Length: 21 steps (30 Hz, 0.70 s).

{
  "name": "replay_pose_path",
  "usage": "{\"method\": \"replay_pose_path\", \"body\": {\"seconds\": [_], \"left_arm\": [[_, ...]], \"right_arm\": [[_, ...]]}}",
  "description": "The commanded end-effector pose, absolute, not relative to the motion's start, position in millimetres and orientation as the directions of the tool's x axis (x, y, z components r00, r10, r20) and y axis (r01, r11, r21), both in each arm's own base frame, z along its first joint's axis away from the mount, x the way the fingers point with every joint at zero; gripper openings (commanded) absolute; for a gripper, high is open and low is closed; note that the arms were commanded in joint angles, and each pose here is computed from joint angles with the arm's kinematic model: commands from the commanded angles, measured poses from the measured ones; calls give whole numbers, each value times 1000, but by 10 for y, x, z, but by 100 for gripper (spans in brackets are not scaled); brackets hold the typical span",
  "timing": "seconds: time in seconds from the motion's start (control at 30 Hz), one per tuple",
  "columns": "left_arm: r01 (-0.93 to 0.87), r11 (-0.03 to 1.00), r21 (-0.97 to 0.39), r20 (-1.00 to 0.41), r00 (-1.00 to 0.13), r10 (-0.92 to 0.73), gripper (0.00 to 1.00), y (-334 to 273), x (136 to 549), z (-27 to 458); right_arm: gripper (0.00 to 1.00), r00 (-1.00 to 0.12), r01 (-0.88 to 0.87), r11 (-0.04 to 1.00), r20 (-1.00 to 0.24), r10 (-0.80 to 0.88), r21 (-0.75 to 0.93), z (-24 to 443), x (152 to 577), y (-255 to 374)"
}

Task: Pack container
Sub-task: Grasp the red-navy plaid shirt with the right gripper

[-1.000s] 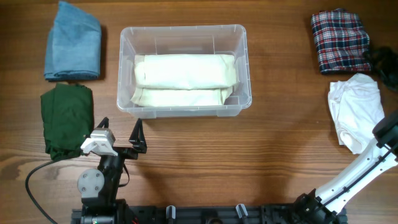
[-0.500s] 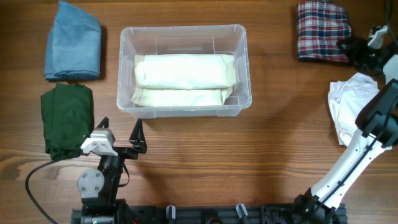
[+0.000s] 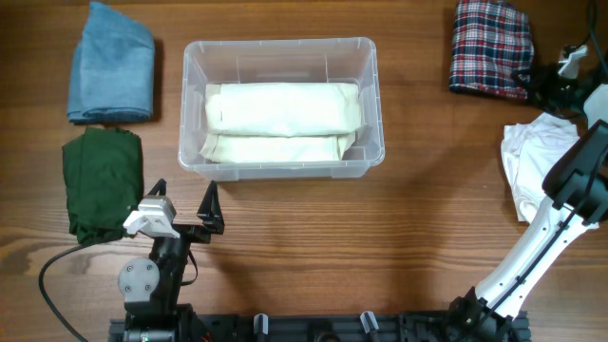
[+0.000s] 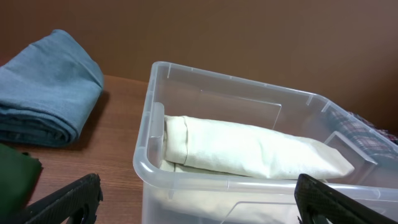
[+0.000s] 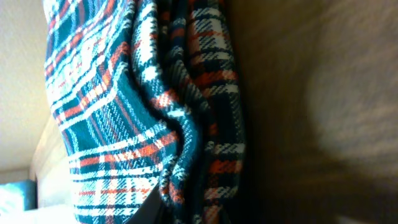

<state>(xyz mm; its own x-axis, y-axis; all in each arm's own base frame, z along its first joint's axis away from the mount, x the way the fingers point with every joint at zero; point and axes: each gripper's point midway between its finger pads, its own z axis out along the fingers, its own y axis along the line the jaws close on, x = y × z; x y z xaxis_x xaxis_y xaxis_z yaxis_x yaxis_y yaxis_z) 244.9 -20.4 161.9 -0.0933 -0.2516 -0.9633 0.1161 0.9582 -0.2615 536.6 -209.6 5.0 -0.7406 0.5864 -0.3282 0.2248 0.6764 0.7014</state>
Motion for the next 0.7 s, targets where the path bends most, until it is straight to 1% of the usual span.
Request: {"method": "replay_pose_path", "body": {"seconds": [0.0,0.2,0.33,0.43,0.47,0.67], "left_arm": [[101,959,-266,-962,-93,-257,100,-175,2453,1596],[101,959,-266,-962,-93,-257,100,-175,2453,1596],[101,959,-266,-962,-93,-257,100,-175,2453,1596],[101,959,-266,-962,-93,-257,100,-175,2453,1596],[101,959,-266,-962,-93,-257,100,-175,2453,1596],[101,959,-266,-962,-93,-257,100,-175,2453,1596]], "right_arm": [[4,-768,246,745,-344,540,620,202,5234,-2061],[4,-752,175,837,-479,453,518,1258,5149,-1955],[4,-743,102,892,-562,363,441,1970,5032,-1623],[4,-741,48,911,-597,307,410,2295,4953,-1360],[4,-741,9,917,-613,274,399,2453,4910,-1175],[4,-747,-169,922,-656,110,347,2917,4669,-352]]}}
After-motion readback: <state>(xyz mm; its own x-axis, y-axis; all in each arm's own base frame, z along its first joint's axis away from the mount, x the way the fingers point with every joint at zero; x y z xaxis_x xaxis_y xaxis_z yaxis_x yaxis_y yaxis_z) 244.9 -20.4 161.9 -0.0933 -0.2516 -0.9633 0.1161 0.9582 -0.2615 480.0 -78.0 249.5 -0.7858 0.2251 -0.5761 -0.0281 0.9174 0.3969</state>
